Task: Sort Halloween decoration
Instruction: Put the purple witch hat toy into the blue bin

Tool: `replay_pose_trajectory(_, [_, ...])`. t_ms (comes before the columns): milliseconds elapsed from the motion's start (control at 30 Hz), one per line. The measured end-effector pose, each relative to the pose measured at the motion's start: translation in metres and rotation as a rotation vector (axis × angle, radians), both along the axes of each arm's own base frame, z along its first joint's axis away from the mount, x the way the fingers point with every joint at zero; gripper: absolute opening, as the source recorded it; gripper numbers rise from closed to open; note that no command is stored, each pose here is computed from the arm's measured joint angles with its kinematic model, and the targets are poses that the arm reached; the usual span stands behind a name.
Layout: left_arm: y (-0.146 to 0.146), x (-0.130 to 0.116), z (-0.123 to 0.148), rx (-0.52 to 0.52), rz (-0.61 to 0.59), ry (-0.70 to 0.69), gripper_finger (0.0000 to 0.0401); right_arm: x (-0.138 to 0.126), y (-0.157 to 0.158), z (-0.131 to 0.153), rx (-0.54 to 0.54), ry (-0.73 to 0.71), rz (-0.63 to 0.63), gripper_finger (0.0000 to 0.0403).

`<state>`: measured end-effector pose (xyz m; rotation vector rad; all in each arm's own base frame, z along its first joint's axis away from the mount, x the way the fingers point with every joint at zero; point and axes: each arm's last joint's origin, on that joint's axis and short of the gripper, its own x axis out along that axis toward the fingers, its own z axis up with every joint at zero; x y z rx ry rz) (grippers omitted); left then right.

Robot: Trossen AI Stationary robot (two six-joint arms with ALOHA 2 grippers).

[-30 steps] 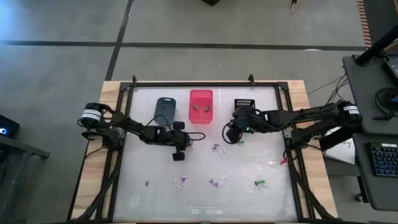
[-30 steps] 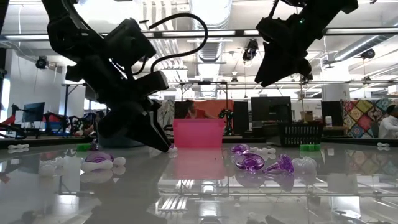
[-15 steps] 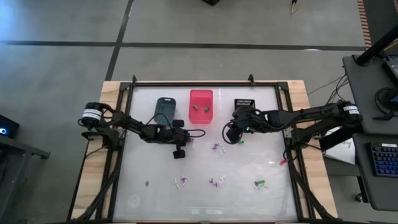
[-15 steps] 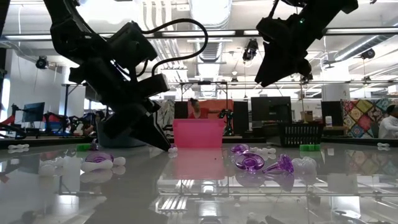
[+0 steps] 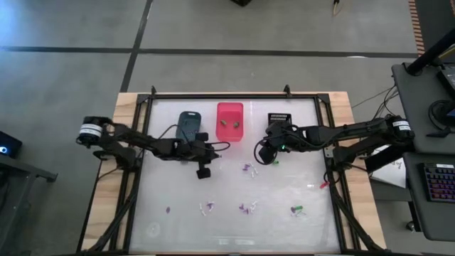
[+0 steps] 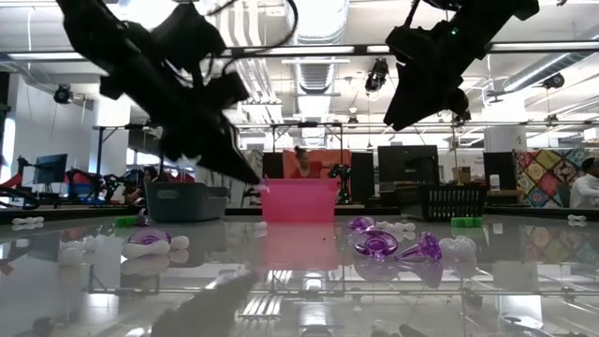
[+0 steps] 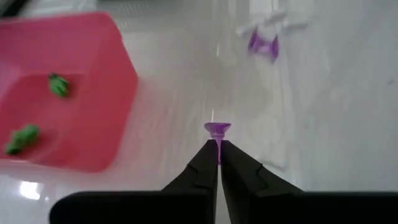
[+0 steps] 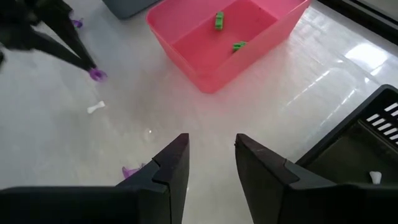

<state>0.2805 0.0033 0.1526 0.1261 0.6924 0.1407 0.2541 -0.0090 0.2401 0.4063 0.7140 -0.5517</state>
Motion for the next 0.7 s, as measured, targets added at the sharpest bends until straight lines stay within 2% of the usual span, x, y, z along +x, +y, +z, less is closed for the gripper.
replay_pose_trajectory(133, [0.005,-0.016,0.027,0.017,0.045,-0.028,0.0,0.0,0.0,0.0,0.001,-0.001,-0.001,0.0125])
replay_pose_trajectory(333, [0.034,-0.052,0.055,0.147,0.3,0.028,0.0,0.0,0.0,0.0,0.001,-0.002,-0.001,0.0122])
replay_pose_trajectory(600, [0.068,-0.079,0.059,0.123,0.447,0.127,0.0,0.0,0.0,0.0,0.001,-0.005,-0.002,0.0119])
replay_pose_trajectory(700, [0.071,-0.079,0.056,0.078,0.419,0.132,0.0,0.001,0.0,0.001,0.0,-0.008,0.0,0.0122])
